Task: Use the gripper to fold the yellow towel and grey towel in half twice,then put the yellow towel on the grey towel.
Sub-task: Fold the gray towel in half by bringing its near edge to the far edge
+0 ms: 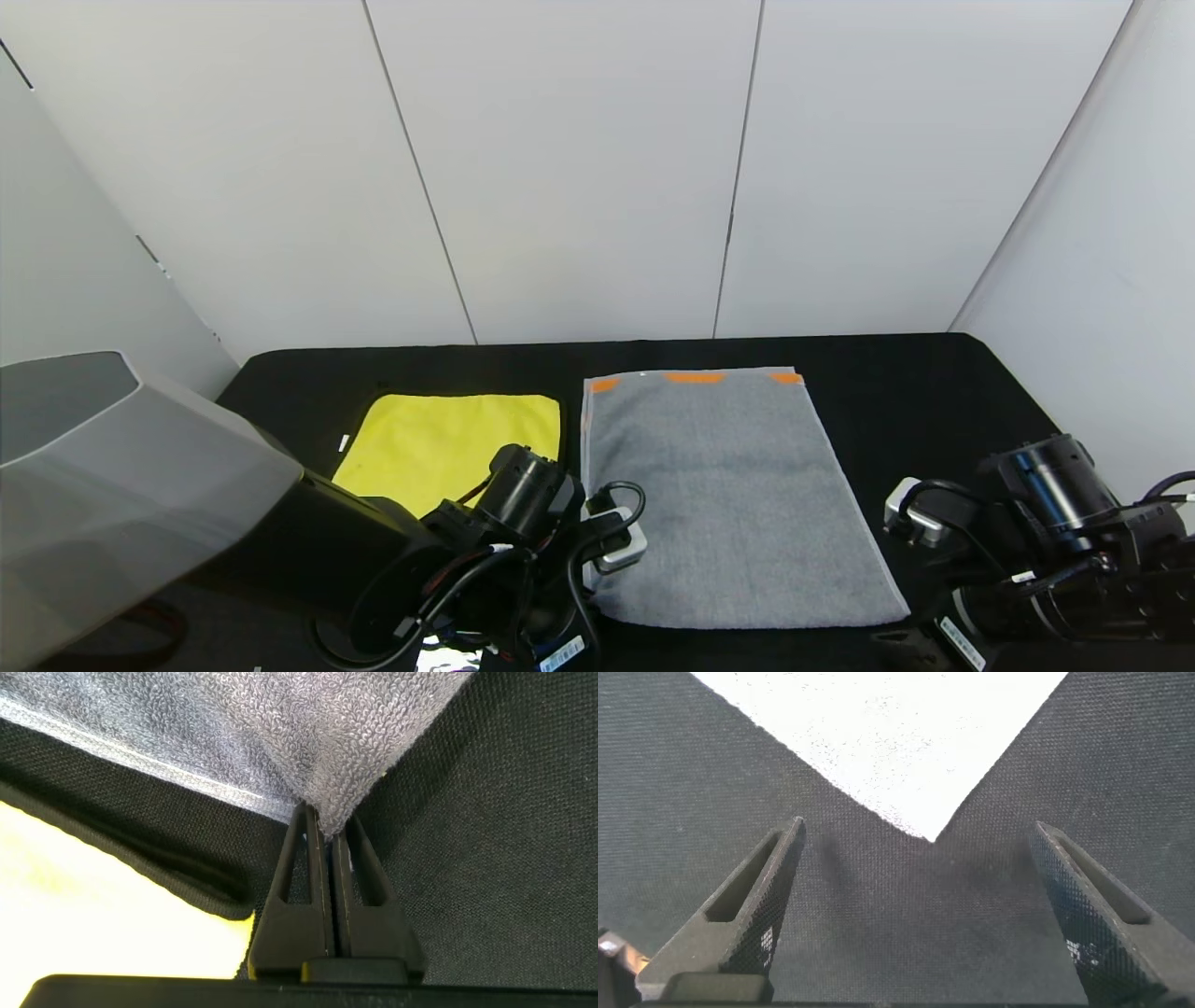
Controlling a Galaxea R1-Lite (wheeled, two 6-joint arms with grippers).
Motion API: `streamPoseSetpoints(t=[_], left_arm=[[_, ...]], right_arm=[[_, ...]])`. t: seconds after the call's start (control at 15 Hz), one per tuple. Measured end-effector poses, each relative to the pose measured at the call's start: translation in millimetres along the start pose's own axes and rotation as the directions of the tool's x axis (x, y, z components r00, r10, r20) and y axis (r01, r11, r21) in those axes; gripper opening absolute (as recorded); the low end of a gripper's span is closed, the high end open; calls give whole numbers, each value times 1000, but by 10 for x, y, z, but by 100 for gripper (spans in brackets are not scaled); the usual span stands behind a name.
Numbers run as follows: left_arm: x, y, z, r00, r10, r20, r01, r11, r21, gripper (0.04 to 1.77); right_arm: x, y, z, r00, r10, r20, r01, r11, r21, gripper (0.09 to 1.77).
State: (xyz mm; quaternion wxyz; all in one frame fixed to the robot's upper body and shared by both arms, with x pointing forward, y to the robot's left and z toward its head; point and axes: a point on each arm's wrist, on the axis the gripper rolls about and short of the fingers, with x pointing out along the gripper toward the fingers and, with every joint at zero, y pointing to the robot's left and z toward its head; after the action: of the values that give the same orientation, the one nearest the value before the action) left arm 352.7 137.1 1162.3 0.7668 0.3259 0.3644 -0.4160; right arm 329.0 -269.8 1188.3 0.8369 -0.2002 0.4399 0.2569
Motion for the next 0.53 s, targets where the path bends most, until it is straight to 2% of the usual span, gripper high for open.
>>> streamPoseSetpoints(t=[0.53], left_arm=[[-10,-1,-6,1000,-3,1,3,1000,-2,12]], right_arm=[[110,7,37,1000,-5,-25,5,1000,-9,171]])
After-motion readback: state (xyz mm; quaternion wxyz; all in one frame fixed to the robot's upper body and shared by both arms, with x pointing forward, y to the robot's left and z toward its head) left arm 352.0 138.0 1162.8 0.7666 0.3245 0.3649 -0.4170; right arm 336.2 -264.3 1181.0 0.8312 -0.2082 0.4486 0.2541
